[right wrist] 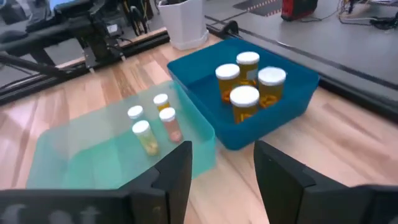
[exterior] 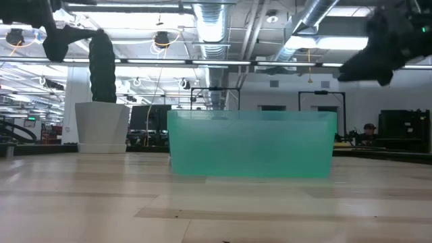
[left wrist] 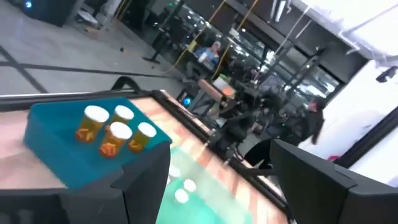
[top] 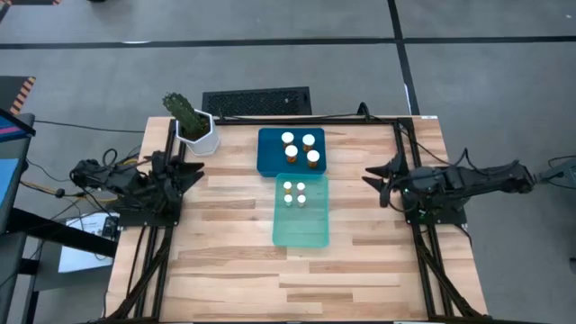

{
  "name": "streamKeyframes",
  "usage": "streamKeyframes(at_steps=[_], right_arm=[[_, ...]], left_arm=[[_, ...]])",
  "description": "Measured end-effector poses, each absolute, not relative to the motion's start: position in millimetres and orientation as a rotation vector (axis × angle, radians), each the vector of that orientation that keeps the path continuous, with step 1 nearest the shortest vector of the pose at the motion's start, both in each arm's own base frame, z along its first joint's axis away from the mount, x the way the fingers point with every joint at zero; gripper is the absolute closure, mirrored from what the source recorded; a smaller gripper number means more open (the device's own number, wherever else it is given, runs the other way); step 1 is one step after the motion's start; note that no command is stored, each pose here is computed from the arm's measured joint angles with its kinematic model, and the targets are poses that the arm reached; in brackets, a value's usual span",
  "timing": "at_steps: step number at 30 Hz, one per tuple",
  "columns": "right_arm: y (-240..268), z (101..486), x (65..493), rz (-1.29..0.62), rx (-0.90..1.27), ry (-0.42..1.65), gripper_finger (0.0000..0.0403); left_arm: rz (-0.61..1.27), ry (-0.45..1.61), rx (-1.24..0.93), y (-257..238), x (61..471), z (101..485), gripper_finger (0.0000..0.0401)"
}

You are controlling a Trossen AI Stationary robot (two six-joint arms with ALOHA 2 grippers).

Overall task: Pick and place medicine bottles into bin by pill shape (circle, oval)
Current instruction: Return to Home Position

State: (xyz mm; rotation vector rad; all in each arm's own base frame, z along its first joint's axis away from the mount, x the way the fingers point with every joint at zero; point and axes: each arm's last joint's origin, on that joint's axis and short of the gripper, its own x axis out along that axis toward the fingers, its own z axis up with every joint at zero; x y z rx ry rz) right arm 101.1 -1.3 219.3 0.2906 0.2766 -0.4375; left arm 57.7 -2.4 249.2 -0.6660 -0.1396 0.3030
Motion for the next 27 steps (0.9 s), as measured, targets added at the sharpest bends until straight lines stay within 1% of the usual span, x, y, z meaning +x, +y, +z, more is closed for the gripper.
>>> streamKeyframes(at_steps=[3, 5, 10, 13, 15, 18, 23, 27], right_arm=[[-2, 203, 98, -0.440, 0.322, 0.258, 0.0224], [-2, 196, 96, -0.437, 0.331, 0.236, 0.0223], [-2, 183, 93, -0.420, 0.338, 0.167, 0.0227], [-2, 177, 92, -0.403, 0.324, 0.114, 0.0233], [-2, 172, 92, -0.366, 0.312, 0.085, 0.0237], [0, 176, 92, -0.280, 0.297, -0.005, 0.0248], [5, 179, 95, -0.116, 0.202, -0.098, 0.0270], [5, 171, 97, -0.099, 0.192, -0.065, 0.0292]], left_arm=[[0.294, -0.132, -0.666, -2, 57, 250, 0.0135], [0.321, -0.087, -0.667, -2, 57, 244, 0.0135], [0.379, -0.021, -0.678, -1, 56, 235, 0.0136], [0.393, -0.028, -0.682, -1, 56, 235, 0.0136], [0.383, -0.028, -0.684, -1, 56, 235, 0.0136], [0.341, -0.052, -0.710, -2, 57, 239, 0.0136], [0.225, -0.101, -0.712, -5, 58, 249, 0.0136], [0.229, -0.084, -0.657, -5, 58, 247, 0.0136]])
